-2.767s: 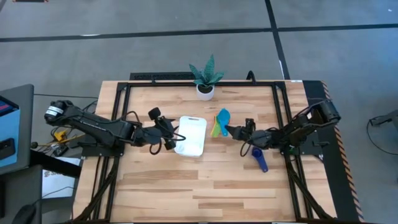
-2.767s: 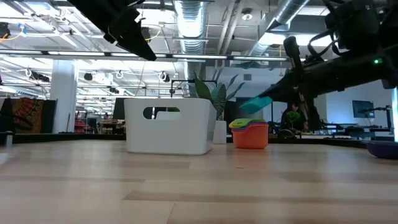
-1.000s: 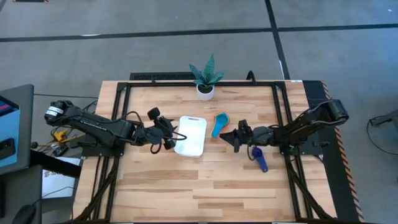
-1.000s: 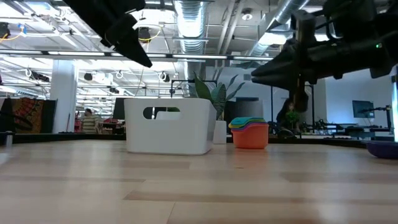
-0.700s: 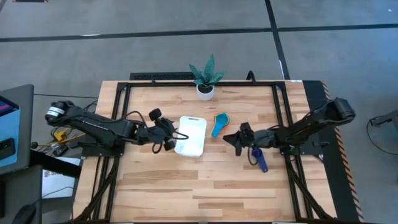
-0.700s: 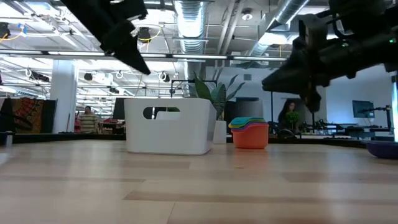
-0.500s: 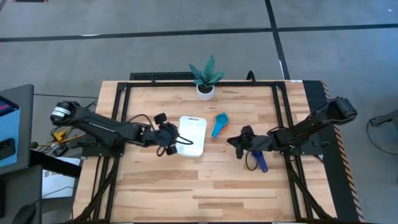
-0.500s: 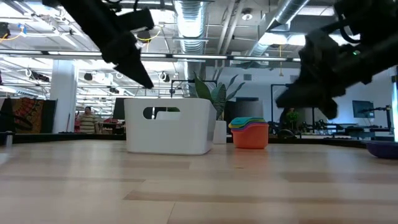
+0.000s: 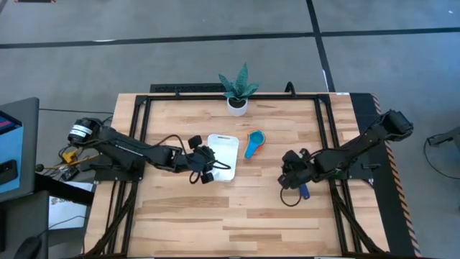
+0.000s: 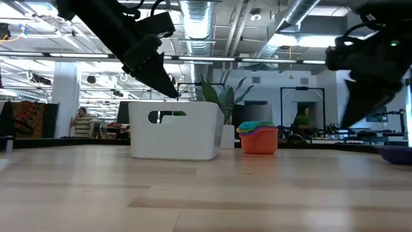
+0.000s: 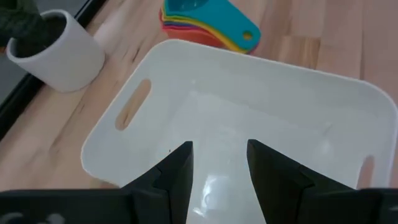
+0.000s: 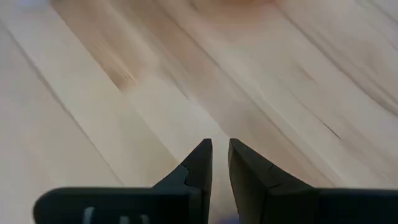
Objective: Nest measuring cups in basket
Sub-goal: Stack the dark blue measuring cup on top of the light blue measuring cup
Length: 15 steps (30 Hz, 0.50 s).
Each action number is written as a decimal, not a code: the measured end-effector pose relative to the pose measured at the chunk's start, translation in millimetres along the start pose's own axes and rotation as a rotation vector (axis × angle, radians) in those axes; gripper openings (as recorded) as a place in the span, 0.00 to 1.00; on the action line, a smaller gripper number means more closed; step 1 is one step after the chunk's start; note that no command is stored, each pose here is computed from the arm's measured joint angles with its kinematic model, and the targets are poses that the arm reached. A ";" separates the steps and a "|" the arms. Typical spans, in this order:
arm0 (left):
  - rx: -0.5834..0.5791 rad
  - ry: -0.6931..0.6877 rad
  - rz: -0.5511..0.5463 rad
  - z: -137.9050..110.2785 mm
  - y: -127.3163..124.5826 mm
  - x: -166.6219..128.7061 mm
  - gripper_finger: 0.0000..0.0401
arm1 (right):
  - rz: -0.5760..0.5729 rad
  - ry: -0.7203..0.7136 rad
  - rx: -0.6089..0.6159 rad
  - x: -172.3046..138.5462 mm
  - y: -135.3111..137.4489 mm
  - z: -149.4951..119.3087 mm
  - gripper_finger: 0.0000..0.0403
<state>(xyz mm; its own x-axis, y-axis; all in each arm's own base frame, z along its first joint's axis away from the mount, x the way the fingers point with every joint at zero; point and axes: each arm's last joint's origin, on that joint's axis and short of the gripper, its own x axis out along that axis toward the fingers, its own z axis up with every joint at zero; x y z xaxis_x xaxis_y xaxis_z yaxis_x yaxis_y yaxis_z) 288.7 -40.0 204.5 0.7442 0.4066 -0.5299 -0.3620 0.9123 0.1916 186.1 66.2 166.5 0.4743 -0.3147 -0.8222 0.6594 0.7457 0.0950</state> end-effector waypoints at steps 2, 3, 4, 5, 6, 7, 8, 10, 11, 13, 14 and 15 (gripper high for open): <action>0.000 -0.002 -0.003 0.3 -0.5 -1.0 0.35 | -0.038 0.086 -0.035 -3.2 -4.3 -2.4 0.19; 0.004 0.003 -0.002 -0.4 -0.7 -1.2 0.35 | -0.044 0.134 -0.047 -3.6 -6.3 -4.4 0.19; 0.009 0.011 -0.002 -1.3 -0.7 -1.2 0.35 | -0.055 0.184 -0.064 -3.8 -9.1 -6.2 0.20; 0.009 0.018 -0.001 -2.0 -0.6 -1.3 0.35 | -0.072 0.226 -0.081 -4.0 -12.3 -7.6 0.21; 0.004 0.023 0.001 -2.6 -0.4 -1.3 0.35 | -0.093 0.262 -0.095 -4.3 -15.6 -8.8 0.22; 0.000 0.031 0.005 -3.5 -0.2 -1.3 0.35 | -0.117 0.292 -0.104 -4.7 -18.9 -9.8 0.23; -0.004 0.039 0.014 -4.6 0.3 -1.3 0.35 | -0.137 0.313 -0.107 -4.9 -21.7 -10.2 0.25; -0.010 0.046 0.025 -5.5 0.7 -1.4 0.35 | -0.165 0.336 -0.116 -5.0 -25.4 -10.2 0.28; -0.012 0.047 0.027 -5.6 0.9 -1.3 0.35 | -0.167 0.345 -0.118 -5.0 -26.3 -9.8 0.30; -0.009 0.053 0.028 -6.3 1.0 -1.4 0.35 | -0.161 0.361 -0.130 -4.7 -27.2 -9.1 0.34; -0.009 0.054 0.028 -6.4 1.0 -1.4 0.35 | -0.161 0.363 -0.137 -4.0 -27.5 -8.6 0.36; -0.009 0.054 0.028 -6.4 1.0 -1.4 0.35 | -0.157 0.370 -0.145 -3.5 -27.7 -8.2 0.37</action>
<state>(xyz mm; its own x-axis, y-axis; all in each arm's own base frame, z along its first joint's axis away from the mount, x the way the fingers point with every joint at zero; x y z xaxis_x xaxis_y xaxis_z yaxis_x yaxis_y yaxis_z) 283.7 -40.0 200.2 0.7024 0.4288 -0.5681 -0.3879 0.8998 0.1996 161.4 51.4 162.2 0.1157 -0.2185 -0.9689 0.6054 0.7889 -0.1056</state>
